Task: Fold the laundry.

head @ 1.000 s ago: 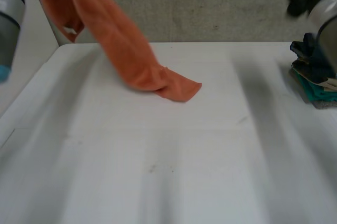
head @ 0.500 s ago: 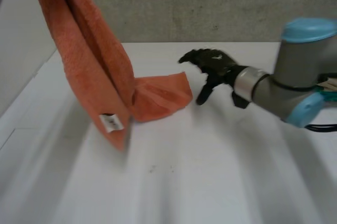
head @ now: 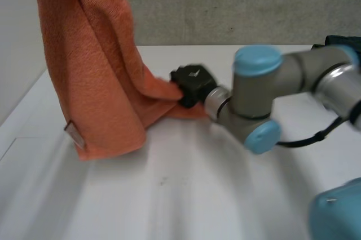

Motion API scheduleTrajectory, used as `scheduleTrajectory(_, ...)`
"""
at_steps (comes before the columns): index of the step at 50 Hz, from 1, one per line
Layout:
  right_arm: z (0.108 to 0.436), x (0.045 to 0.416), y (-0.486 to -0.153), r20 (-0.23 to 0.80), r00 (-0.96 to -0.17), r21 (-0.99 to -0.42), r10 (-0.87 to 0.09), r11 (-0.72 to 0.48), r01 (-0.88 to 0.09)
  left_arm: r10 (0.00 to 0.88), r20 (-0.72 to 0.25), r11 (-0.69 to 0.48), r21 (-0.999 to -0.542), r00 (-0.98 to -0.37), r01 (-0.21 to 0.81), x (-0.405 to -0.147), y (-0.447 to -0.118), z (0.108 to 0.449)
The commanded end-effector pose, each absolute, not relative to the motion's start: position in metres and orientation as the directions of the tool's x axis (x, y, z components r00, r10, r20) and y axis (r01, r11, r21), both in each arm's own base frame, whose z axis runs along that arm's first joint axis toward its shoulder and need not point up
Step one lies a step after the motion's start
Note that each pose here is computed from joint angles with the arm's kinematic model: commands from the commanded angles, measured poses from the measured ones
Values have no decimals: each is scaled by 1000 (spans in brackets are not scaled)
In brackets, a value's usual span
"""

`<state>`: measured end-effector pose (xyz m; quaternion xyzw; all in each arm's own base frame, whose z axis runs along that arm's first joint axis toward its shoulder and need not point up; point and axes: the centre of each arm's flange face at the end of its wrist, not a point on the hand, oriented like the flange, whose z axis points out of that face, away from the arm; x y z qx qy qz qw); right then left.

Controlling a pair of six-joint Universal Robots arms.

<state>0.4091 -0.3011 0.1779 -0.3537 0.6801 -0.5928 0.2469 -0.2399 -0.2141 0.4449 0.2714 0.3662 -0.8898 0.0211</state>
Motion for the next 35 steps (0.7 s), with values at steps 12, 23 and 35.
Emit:
scheduleTrajectory(12,206,291,-219,434,-541,-728,-720,73,-682,314,-515,-417,-830,-798,371,-243,-281,311)
scheduleTrajectory(23,215,287,-239,261,-692,-830,-674,210,-517,360,-508,-370,-848,-783,380,-253,-281,290)
scheduleTrajectory(35,216,225,-278,175,-737,-791,-653,353,-500,359,-509,-381,-845,-782,375,-248,-264,294)
